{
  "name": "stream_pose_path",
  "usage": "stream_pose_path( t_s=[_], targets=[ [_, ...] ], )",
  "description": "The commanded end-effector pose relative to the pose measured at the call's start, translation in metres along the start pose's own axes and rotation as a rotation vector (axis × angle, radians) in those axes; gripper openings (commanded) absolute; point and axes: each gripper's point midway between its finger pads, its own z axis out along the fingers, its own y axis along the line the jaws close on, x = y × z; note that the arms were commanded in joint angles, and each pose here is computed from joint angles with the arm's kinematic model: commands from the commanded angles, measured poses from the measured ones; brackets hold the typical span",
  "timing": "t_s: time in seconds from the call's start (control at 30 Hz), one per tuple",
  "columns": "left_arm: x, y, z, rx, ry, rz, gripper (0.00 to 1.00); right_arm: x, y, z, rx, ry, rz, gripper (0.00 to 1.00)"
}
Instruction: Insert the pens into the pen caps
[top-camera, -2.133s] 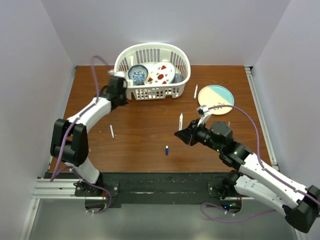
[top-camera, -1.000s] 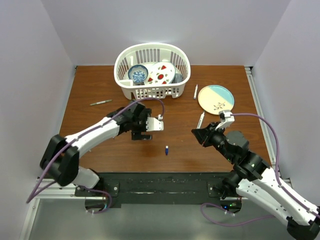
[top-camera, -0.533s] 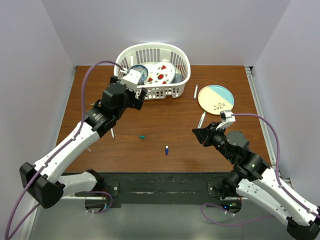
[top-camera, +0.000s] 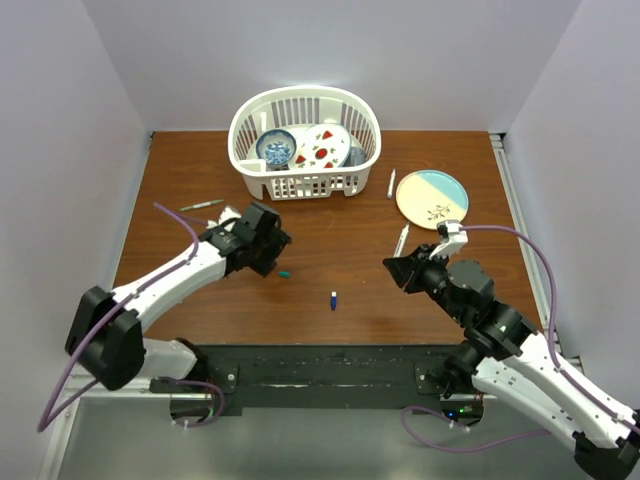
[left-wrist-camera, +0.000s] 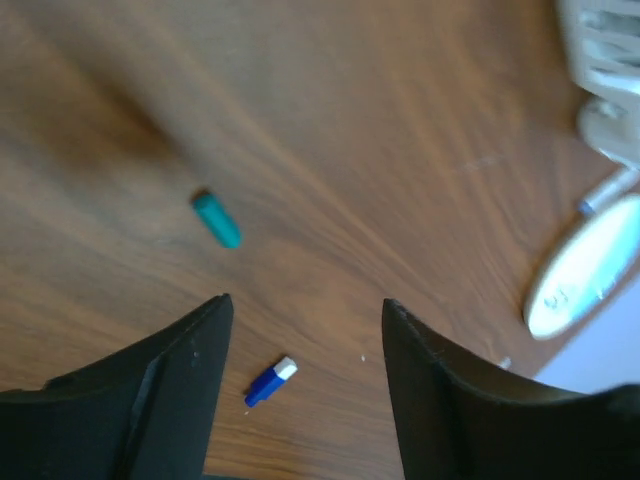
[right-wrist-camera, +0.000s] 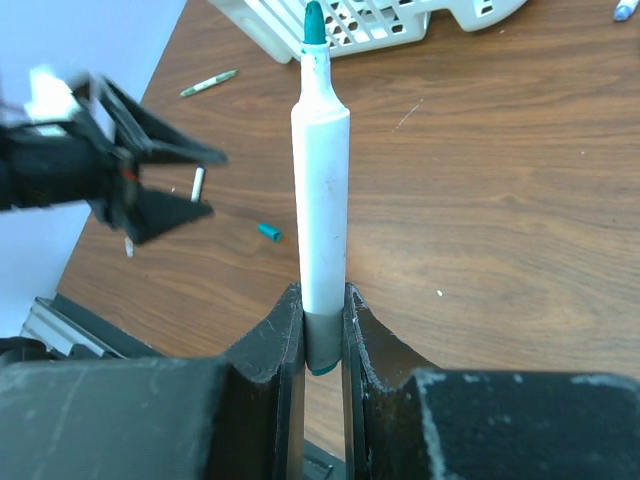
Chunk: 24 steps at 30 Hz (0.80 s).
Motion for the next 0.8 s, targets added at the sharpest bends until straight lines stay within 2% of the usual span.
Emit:
stream_pose_path(
  t_s=[0.0, 0.17, 0.33, 0.63, 0.77],
  targets=[
    [0.012, 0.035, 0.015, -0.241, 0.023, -0.245, 0.6, -0.023, 0.001, -0.009, 0.016, -0.079, 0.02, 0.0],
    [0.012, 0.049, 0.032, -0.383, -0.006, -0.263, 0.53, -0.024, -0.005, -0.011, 0.042, -0.088, 0.013, 0.0],
    [0.021, 0.049, 0.049, -0.414, 0.048, -0.285, 0.5, -0.024, -0.007, -0.013, 0.05, -0.093, 0.007, 0.0],
    [0.022, 0.065, 0.069, -0.524, 0.049, -0.276, 0.43, -0.028, -0.014, -0.017, 0.073, -0.114, -0.006, 0.0],
    [0.026, 0.073, 0.075, -0.565, 0.066, -0.256, 0.36, -0.027, -0.015, -0.018, 0.08, -0.113, -0.009, 0.0]
  ],
)
